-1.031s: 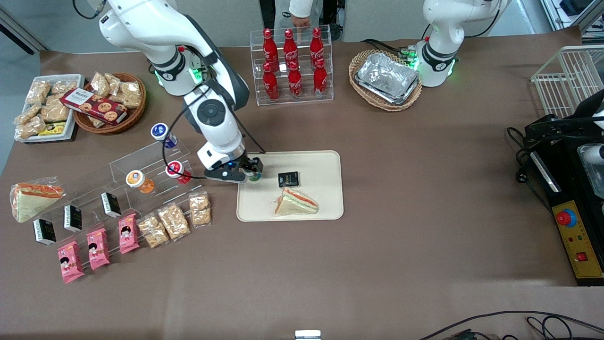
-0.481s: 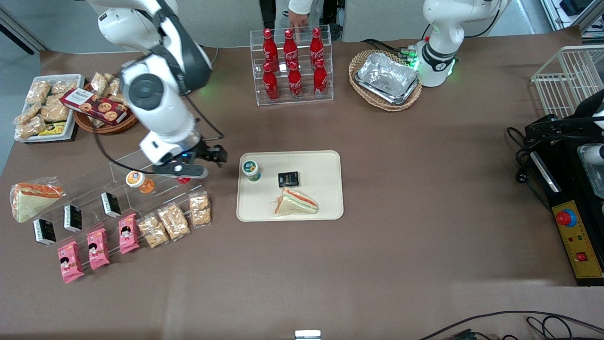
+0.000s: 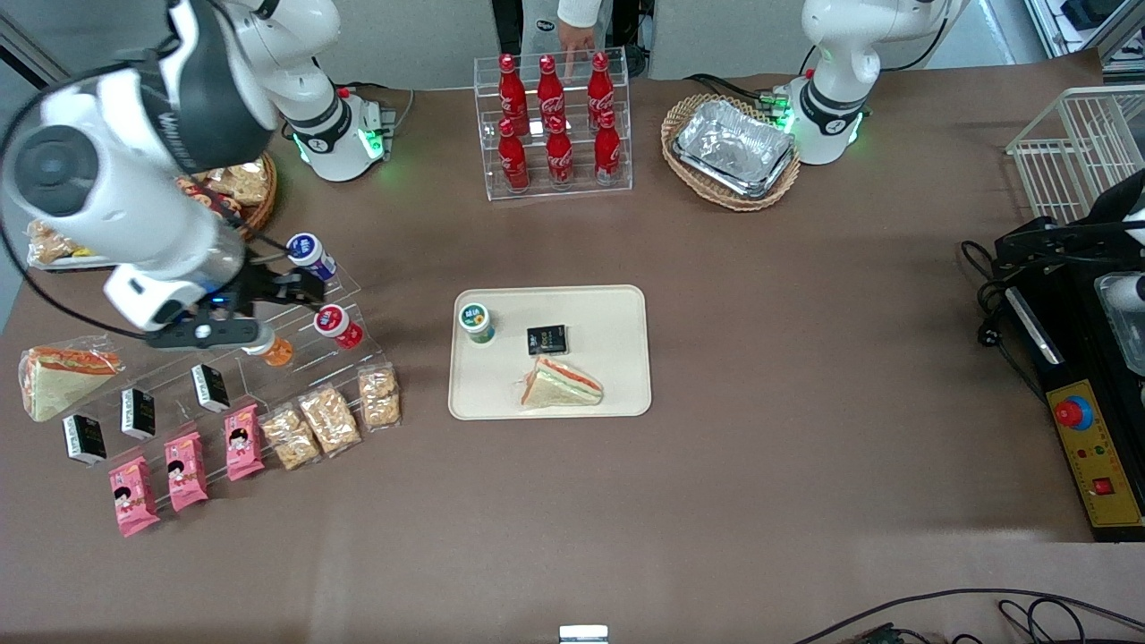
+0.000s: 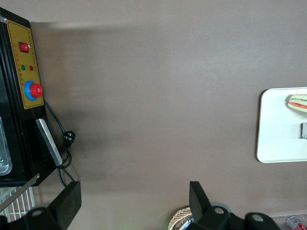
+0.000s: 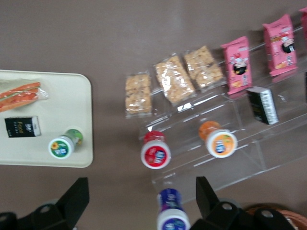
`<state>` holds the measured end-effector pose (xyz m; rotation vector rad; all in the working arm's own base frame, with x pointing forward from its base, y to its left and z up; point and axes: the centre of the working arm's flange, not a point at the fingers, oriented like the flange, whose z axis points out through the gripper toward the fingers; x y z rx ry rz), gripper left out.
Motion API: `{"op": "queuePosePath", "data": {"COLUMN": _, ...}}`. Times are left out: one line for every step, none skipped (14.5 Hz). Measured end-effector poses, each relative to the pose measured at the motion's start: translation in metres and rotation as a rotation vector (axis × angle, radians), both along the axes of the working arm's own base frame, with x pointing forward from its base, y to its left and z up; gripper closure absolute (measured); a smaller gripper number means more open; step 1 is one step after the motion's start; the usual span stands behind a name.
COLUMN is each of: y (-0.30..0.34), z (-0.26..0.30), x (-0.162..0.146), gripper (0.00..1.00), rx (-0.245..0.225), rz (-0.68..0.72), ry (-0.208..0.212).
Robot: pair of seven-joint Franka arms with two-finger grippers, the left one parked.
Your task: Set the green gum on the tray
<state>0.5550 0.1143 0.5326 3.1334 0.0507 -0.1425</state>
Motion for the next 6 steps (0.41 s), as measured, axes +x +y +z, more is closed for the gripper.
{"op": "queuePosePath", "data": {"y": -0.017, "z": 0.008, "x": 0.003, "gripper": 0.0, "rx": 0.004, "rz": 0.014, "ry": 0.003}}
{"op": "queuePosePath", "data": {"y": -0.035, "z": 0.018, "x": 0.006, "gripper": 0.0, "rx": 0.009, "rz": 0.023, "ry": 0.0}}
{"op": "queuePosePath", "data": {"y": -0.052, "z": 0.027, "x": 0.008, "gripper": 0.0, "rx": 0.012, "rz": 0.022, "ry": -0.005}}
{"op": "queuePosePath", "data": {"y": -0.069, "z": 0.036, "x": 0.009, "gripper": 0.01, "rx": 0.014, "rz": 0.011, "ry": -0.009}}
{"op": "queuePosePath", "data": {"y": -0.082, "z": 0.044, "x": 0.01, "gripper": 0.01, "rx": 0.015, "rz": -0.002, "ry": -0.013}}
{"op": "queuePosePath", "data": {"y": -0.091, "z": 0.05, "x": 0.01, "gripper": 0.0, "rx": 0.016, "rz": -0.005, "ry": -0.017}}
